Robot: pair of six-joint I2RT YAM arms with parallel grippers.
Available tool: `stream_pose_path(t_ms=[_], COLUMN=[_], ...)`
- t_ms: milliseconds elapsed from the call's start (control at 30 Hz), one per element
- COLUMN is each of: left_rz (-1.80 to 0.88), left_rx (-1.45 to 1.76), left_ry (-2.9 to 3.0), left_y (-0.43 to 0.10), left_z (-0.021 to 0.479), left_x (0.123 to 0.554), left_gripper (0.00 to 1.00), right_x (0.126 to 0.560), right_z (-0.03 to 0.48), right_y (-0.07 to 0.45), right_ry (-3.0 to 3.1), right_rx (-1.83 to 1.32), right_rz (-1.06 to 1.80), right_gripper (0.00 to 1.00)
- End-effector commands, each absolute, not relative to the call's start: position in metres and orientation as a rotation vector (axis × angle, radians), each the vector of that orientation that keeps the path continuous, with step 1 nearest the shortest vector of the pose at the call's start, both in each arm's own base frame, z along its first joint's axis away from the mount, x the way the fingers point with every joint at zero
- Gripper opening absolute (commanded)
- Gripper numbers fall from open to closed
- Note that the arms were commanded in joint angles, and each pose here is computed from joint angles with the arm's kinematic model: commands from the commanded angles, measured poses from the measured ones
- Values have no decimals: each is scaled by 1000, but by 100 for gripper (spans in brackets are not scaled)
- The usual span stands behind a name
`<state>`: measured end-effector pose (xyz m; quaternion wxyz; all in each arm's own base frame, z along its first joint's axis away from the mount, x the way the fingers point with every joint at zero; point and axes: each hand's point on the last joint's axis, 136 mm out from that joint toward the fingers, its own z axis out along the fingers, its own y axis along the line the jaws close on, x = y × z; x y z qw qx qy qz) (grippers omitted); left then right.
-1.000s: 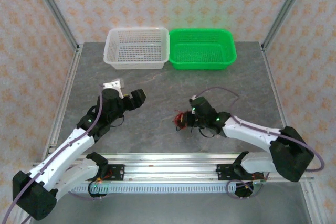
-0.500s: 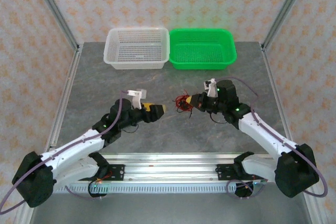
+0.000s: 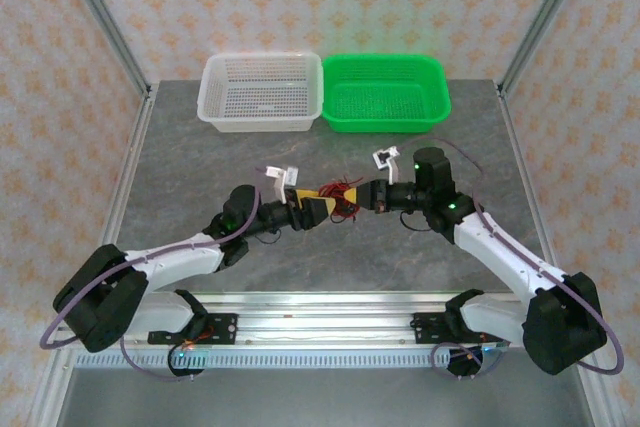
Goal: Untangle the cables
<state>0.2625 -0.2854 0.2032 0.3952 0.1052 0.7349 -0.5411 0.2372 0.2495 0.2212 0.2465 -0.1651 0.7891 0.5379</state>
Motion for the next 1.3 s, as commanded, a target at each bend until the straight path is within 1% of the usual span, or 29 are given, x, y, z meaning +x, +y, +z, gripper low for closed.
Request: stream_pose_path(t_ms=[0, 200, 233, 300, 333, 367, 433, 500, 567, 733, 767, 833, 900, 933, 1000, 1067, 1100, 1167, 1267], left_rz=[-1395, -1391, -1399, -1426, -1443, -1463, -1497, -1511, -1505, -1484, -1473, -1446, -1405, -1388, -1353, -1329, -1319, -1309, -1306], left_rx=[378, 433, 442, 472, 479, 487, 492, 478, 460, 420, 407, 375, 325, 301, 242, 195, 172, 135, 73], left_ry=[1726, 1730, 1729, 1710, 1703, 1696, 1678, 1669, 1667, 1659, 1657, 1659, 1670, 1671, 1670, 1670, 1672, 1674, 1675], left_y=[-296, -304, -305, -307, -308, -308, -307, -302, -297, -285, -282, -277, -270, -267, -259, -253, -251, -247, -243], left_z=[237, 235, 234, 235, 235, 235, 236, 237, 236, 240, 242, 245, 248, 249, 253, 255, 256, 258, 259], left_x=[263, 264, 264, 259, 257, 253, 247, 242, 239, 232, 232, 233, 238, 240, 245, 249, 251, 254, 259], left_gripper=[81, 81, 80, 74, 69, 61, 42, 17, 1, 0, 0, 0, 0, 0, 0, 0, 0, 0, 0], right_x=[226, 209, 208, 207, 208, 209, 215, 225, 236, 273, 279, 288, 292, 292, 288, 280, 275, 267, 258], right_z=[262, 274, 276, 279, 279, 279, 277, 271, 265, 248, 246, 244, 242, 242, 245, 250, 254, 261, 269], right_y=[256, 255, 254, 254, 254, 254, 253, 253, 251, 238, 236, 230, 226, 225, 226, 230, 233, 242, 256], right_ry=[1931, 1841, 1829, 1811, 1811, 1812, 1833, 1866, 1908, 2027, 2045, 2080, 2110, 2119, 2123, 2117, 2111, 2092, 2062], right_rx=[-696, -842, -854, -878, -885, -889, -871, -836, -788, -563, -509, -401, -307, -278, -222, -198, -189, -165, -95], right_rz=[1477, 1456, 1451, 1431, 1423, 1412, 1380, 1339, 1287, 1127, 1104, 1082, 1085, 1093, 1117, 1141, 1156, 1193, 1268], right_gripper=[0, 0, 0, 0, 0, 0, 0, 0, 0, 0, 2, 18, 38, 46, 69, 82, 87, 91, 92])
